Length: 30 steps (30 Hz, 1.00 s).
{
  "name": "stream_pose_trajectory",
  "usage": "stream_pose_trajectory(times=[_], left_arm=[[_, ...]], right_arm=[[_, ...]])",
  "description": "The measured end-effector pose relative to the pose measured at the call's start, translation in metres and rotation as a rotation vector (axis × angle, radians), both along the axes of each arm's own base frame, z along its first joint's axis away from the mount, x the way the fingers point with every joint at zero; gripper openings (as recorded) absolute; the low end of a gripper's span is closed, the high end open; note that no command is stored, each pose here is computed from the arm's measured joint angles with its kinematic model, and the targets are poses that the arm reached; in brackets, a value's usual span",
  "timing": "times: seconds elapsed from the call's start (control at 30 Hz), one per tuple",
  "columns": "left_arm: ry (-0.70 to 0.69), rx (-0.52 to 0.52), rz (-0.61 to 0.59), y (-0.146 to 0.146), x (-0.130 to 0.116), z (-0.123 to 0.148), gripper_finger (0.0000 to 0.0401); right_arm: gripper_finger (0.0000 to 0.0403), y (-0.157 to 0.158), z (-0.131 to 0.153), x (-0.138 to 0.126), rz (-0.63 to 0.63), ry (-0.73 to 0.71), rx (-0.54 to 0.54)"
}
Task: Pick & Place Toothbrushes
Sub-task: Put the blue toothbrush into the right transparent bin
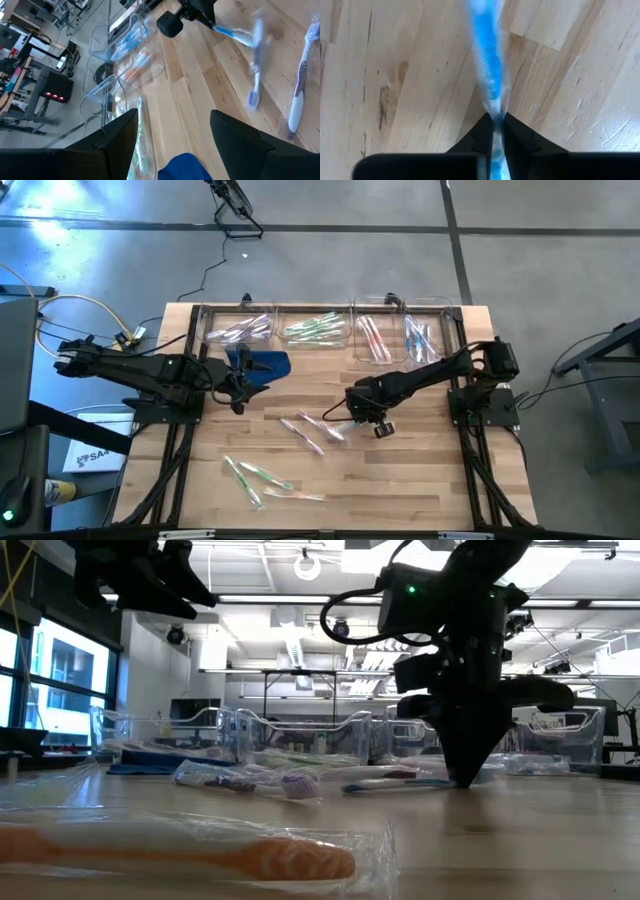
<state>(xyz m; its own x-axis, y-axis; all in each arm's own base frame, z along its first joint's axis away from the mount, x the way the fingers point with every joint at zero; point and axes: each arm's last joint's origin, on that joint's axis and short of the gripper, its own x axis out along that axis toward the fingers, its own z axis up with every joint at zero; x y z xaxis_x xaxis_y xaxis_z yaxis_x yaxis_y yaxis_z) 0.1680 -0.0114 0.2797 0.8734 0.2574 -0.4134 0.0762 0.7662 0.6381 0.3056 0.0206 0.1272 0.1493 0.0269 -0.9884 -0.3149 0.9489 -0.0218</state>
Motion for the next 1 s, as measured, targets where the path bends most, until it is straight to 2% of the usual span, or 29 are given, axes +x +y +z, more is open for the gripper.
stream_pose_trajectory(times=[0.2, 0.4, 0.73, 1.0], left_arm=[[0.0, 0.0, 0.0, 0.0, 0.0, 0.0, 0.0242], [-0.001, 0.0, 0.0, 0.0, 0.0, 0.0, 0.0242], [-0.004, 0.002, -0.001, 0.0, 0.0, 0.0, 0.0242], [-0.007, 0.001, 0.0, 0.0, 0.0, 0.001, 0.0242]], right_arm=[[0.0007, -0.001, 0.003, -0.004, -0.024, 0.022, -0.023], [0.0005, -0.002, 0.023, -0.012, -0.034, -0.01, -0.042], [0.0004, -0.008, 0.082, -0.029, -0.133, -0.232, -0.039], [0.0004, -0.02, 0.13, -0.053, -0.34, -0.45, -0.115]])
